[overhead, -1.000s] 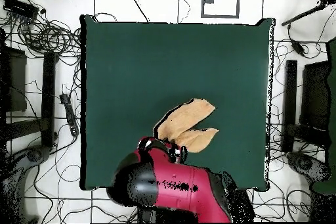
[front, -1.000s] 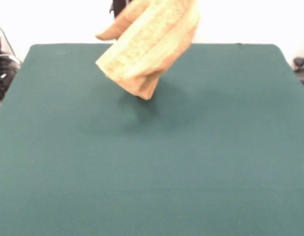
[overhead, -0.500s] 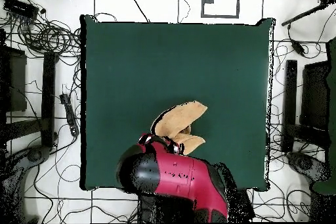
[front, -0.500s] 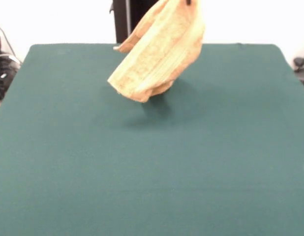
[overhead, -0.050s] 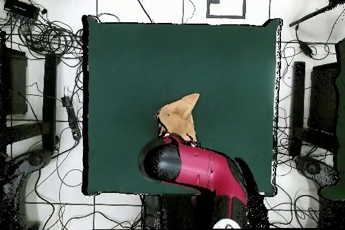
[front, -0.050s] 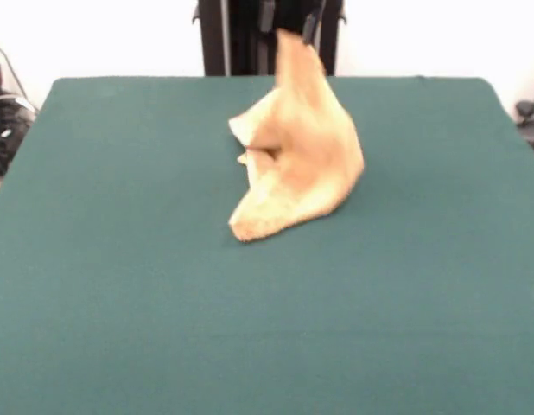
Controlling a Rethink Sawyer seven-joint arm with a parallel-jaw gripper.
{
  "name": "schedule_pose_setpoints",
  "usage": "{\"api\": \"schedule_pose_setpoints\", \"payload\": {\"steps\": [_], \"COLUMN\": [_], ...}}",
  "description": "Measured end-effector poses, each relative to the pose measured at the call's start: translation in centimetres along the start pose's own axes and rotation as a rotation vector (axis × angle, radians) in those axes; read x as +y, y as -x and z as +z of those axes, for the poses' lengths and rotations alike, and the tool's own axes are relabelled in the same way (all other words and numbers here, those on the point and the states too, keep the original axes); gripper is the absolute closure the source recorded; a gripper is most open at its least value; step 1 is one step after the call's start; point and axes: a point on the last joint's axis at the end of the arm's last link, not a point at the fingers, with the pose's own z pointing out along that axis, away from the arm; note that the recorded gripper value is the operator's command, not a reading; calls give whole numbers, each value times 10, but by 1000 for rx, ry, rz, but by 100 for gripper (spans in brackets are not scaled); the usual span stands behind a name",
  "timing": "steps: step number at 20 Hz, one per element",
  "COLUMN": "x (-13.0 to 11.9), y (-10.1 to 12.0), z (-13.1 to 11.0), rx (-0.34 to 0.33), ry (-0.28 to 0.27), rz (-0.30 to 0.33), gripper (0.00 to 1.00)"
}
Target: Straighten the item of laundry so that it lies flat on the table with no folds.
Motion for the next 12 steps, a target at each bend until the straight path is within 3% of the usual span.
{"api": "schedule_pose_setpoints", "payload": {"steps": [6,12], "x": [5,29], "y": [16,36], "z": [3,2], "rx": [-13,-12], "ry": [6,58], "rz": [11,81], "gripper": [0,0]}}
